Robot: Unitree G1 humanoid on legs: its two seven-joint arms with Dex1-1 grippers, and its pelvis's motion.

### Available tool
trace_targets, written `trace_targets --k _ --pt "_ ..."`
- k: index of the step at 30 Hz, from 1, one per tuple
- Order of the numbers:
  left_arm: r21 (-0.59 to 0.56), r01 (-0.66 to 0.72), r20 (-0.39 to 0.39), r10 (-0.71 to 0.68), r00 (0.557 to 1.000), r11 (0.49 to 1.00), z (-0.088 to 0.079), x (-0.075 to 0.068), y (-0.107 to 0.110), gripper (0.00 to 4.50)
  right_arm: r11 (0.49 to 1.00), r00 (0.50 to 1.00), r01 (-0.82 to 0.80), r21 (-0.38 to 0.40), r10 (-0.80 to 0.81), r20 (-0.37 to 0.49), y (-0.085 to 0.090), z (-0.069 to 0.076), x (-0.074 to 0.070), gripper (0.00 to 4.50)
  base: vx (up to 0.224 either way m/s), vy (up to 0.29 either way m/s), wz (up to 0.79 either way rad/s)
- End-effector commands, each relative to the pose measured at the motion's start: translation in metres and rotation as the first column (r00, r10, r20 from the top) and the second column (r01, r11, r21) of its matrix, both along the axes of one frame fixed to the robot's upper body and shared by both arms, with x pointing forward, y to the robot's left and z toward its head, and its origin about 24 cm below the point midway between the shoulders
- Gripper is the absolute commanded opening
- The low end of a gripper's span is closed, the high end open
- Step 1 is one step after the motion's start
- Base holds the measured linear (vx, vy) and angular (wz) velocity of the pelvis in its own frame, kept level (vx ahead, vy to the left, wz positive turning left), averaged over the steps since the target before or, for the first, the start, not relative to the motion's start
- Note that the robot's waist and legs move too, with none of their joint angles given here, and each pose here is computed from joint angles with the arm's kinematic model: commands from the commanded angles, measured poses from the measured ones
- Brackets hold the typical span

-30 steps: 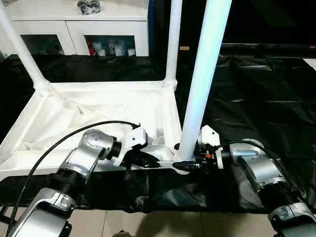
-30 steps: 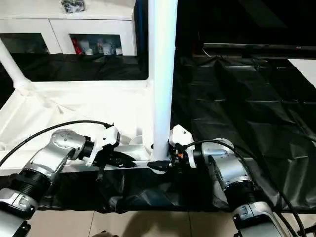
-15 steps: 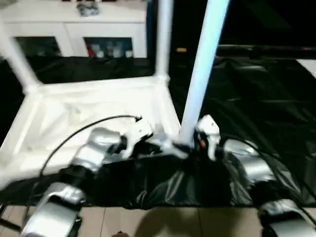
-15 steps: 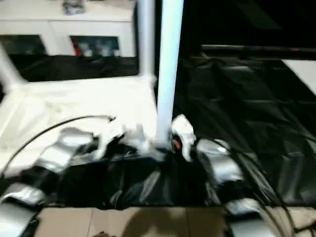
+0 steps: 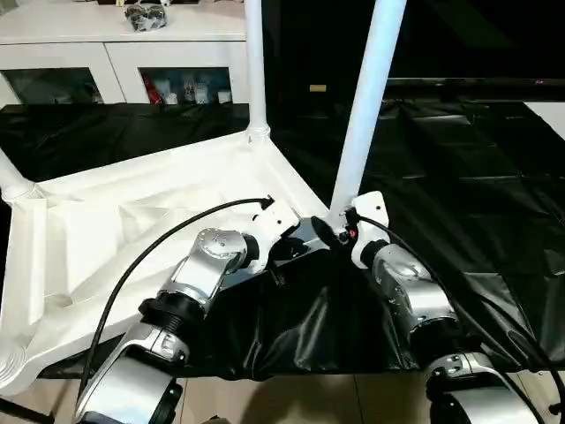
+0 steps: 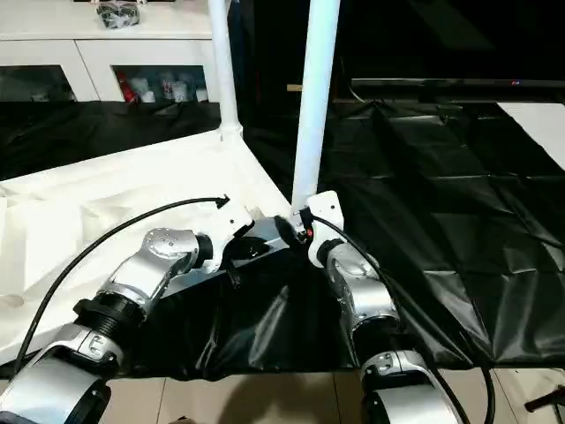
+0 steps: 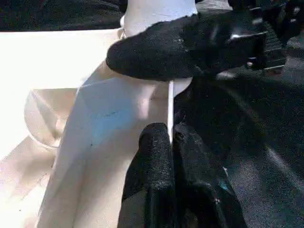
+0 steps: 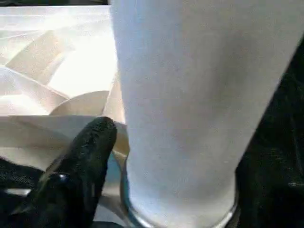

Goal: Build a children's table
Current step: Rotate leg to tighten

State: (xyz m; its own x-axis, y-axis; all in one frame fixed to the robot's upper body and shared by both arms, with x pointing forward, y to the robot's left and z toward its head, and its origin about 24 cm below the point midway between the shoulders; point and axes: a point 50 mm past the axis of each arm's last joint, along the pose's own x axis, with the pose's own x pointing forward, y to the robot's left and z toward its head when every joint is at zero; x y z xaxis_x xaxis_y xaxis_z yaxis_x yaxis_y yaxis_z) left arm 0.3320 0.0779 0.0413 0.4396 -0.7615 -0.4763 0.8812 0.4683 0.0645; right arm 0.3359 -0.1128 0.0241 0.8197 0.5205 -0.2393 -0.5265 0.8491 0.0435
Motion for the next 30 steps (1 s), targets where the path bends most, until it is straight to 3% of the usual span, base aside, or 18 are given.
trace_targets --k 1,2,5,10,12,13,14,24,30 --pt "-0.065 0.093 0.039 -0.091 0.995 0.994 0.008 -0.005 -0.019 0.0 0.966 0.965 -0.259 0.02 0.259 -0.028 0.036 -0.005 -0.015 4.0 0.0 0.0 0.0" --pt "-0.064 0.133 0.031 -0.132 0.991 0.989 0.008 -0.008 -0.013 0.0 0.936 0.936 -0.353 -0.009 0.353 -0.018 0.028 -0.004 -0.019 4.0 0.0 0.0 0.0" --pt "-0.074 0.175 0.024 -0.174 0.984 0.982 0.008 -0.011 -0.008 0.0 0.901 0.902 -0.432 -0.034 0.432 -0.01 0.021 -0.003 -0.023 4.0 0.0 0.0 0.0" --pt "-0.094 0.326 -0.012 -0.329 0.944 0.941 0.01 -0.022 0.005 0.0 0.739 0.739 -0.673 -0.021 0.671 -0.057 0.005 -0.001 -0.043 4.0 0.0 0.0 0.0" --pt "-0.091 0.34 -0.019 -0.343 0.939 0.936 0.01 -0.023 0.007 0.0 0.716 0.715 -0.698 -0.016 0.696 -0.068 0.003 0.0 -0.045 4.0 0.0 0.0 0.0" --pt "-0.089 0.348 -0.024 -0.352 0.936 0.933 0.01 -0.023 0.009 0.0 0.698 0.697 -0.716 -0.012 0.713 -0.075 0.001 0.0 -0.047 3.78 0.0 0.0 0.0" --pt "-0.076 0.368 -0.034 -0.371 0.928 0.927 0.01 -0.024 0.014 0.0 0.661 0.658 -0.751 -0.005 0.747 -0.094 -0.001 0.001 -0.05 3.78 0.0 0.0 0.0" --pt "-0.058 0.404 -0.057 -0.407 0.912 0.913 0.012 -0.024 0.025 0.0 0.569 0.561 -0.823 0.012 0.814 -0.15 -0.002 0.0 -0.058 3.03 0.0 0.0 0.0" --pt "-0.06 0.4 -0.063 -0.403 0.913 0.915 0.01 -0.025 0.026 0.0 0.555 0.545 -0.832 0.024 0.824 -0.155 -0.002 -0.001 -0.062 2.69 0.0 0.0 0.0"
